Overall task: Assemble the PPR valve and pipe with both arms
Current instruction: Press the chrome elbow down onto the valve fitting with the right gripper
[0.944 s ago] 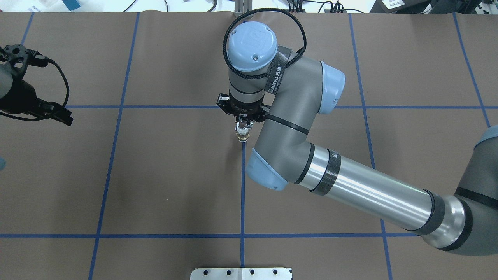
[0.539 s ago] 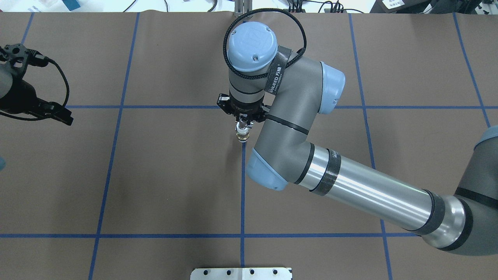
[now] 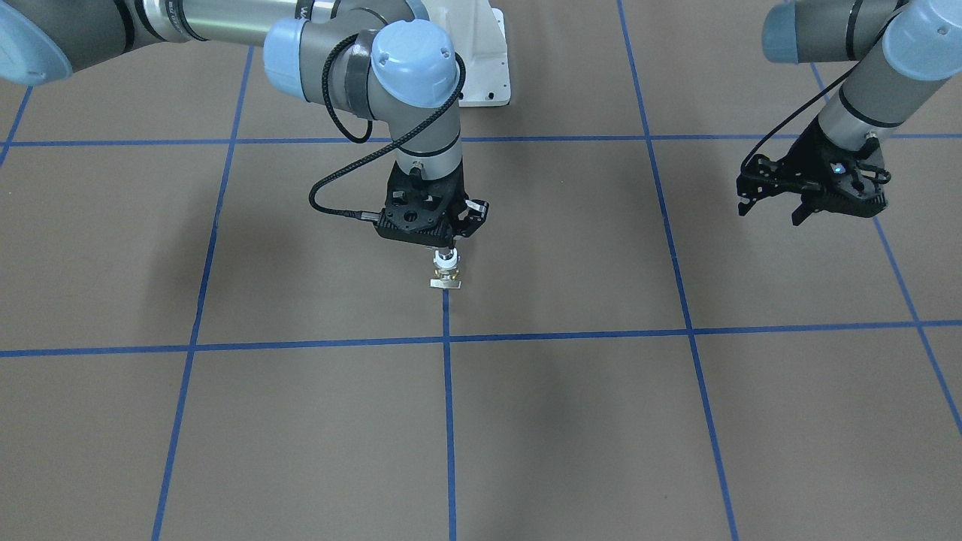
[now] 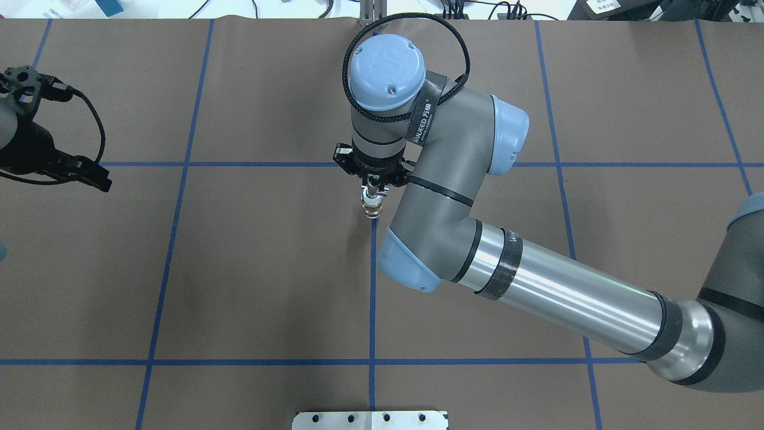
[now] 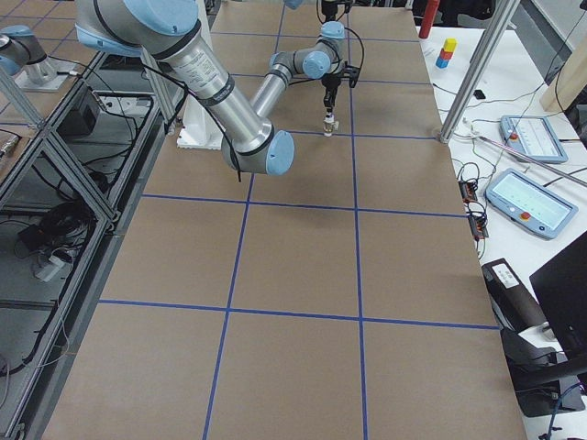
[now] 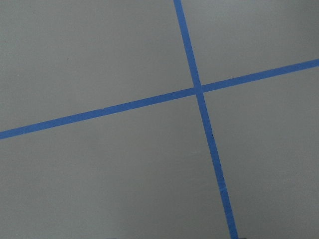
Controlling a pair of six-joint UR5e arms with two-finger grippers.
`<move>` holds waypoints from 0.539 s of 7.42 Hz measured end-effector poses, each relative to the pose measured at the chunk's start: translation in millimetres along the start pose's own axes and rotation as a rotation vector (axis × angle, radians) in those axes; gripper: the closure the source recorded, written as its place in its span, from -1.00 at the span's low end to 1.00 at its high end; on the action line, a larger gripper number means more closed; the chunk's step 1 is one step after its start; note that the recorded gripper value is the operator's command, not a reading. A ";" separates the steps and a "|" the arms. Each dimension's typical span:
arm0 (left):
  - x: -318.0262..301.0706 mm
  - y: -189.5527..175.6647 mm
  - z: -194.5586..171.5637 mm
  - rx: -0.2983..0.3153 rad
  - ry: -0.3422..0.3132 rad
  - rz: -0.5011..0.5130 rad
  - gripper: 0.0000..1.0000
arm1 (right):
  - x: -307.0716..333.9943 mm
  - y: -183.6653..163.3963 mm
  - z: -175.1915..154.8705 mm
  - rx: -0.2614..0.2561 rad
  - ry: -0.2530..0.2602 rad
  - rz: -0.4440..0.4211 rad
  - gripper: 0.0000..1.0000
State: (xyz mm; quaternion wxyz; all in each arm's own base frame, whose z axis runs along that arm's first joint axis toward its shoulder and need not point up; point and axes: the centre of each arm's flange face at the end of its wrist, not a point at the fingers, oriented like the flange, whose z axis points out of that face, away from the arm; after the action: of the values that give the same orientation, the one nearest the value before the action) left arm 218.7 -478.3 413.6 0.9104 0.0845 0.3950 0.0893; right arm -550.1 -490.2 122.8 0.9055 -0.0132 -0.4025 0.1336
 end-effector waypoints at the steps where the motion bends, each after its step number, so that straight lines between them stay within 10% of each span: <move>1: -0.3 0.6 -0.8 -0.005 0.009 -0.002 -0.69 | -0.5 -0.1 -0.3 0.002 -0.004 -0.001 -0.56; 4: -1.7 1.1 -2.7 -0.014 0.027 -0.005 -0.69 | -1.2 -1.3 2.1 0.005 -0.012 -0.004 -0.58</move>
State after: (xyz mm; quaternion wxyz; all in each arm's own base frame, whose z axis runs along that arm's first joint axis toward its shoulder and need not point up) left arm 215.4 -477.4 413.3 0.9058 0.0757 0.4068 0.0908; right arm -552.1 -491.9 123.5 0.9034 -0.0094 -0.4076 0.1327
